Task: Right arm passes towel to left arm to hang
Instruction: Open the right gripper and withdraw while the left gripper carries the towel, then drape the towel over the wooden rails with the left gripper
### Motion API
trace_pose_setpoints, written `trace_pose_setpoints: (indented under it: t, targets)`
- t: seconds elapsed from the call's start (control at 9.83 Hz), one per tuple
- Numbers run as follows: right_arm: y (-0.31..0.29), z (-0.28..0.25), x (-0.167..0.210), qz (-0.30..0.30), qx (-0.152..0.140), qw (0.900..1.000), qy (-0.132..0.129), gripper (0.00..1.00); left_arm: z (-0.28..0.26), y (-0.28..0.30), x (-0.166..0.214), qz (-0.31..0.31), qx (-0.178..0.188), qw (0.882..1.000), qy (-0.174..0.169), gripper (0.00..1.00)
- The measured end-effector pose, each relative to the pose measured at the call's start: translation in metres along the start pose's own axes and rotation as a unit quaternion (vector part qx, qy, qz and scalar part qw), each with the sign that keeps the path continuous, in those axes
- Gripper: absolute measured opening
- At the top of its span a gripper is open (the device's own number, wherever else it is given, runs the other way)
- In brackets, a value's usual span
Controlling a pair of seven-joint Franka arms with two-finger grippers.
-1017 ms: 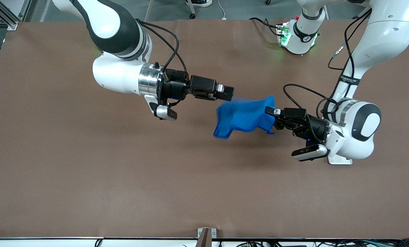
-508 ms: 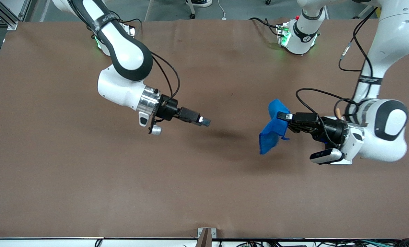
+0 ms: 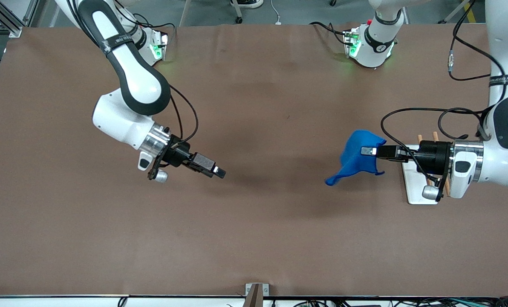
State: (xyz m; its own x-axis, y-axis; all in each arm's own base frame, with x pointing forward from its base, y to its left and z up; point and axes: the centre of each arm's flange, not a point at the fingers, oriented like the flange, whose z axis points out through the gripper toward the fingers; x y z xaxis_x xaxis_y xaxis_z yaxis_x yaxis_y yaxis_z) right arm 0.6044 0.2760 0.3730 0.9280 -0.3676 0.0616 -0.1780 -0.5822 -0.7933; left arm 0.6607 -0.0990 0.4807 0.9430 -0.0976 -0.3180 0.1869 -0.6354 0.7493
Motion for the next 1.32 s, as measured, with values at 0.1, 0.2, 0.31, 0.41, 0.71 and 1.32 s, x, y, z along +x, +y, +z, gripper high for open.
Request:
trace_pose_setpoints:
  t: [0.1,0.2,0.31,0.41,0.71,1.32]
  targets:
    - [0.012,-0.010,0.012,-0.029,-0.029,0.999,0.004,1.00,-0.008,-0.006,-0.004,-0.009,0.055,0.998,0.012,0.03]
    - [0.028,-0.024,0.023,-0.052,-0.059,0.997,0.007,1.00,-0.016,-0.017,-0.006,-0.019,0.105,0.994,0.022,0.03]
    - [0.046,-0.040,0.034,-0.074,-0.090,0.993,0.008,1.00,-0.021,-0.029,-0.005,-0.043,0.148,0.988,0.030,0.03]
    - [0.062,-0.060,0.047,-0.089,-0.115,0.989,0.000,1.00,-0.025,-0.039,-0.005,-0.081,0.181,0.979,0.040,0.03]
    - [0.103,-0.141,0.093,-0.130,-0.202,0.971,-0.012,1.00,-0.046,-0.076,-0.004,-0.173,0.242,0.952,0.075,0.03]
    - [0.087,-0.295,0.127,-0.125,-0.416,0.900,-0.038,1.00,-0.086,-0.166,-0.011,-0.249,0.259,0.928,0.099,0.03]
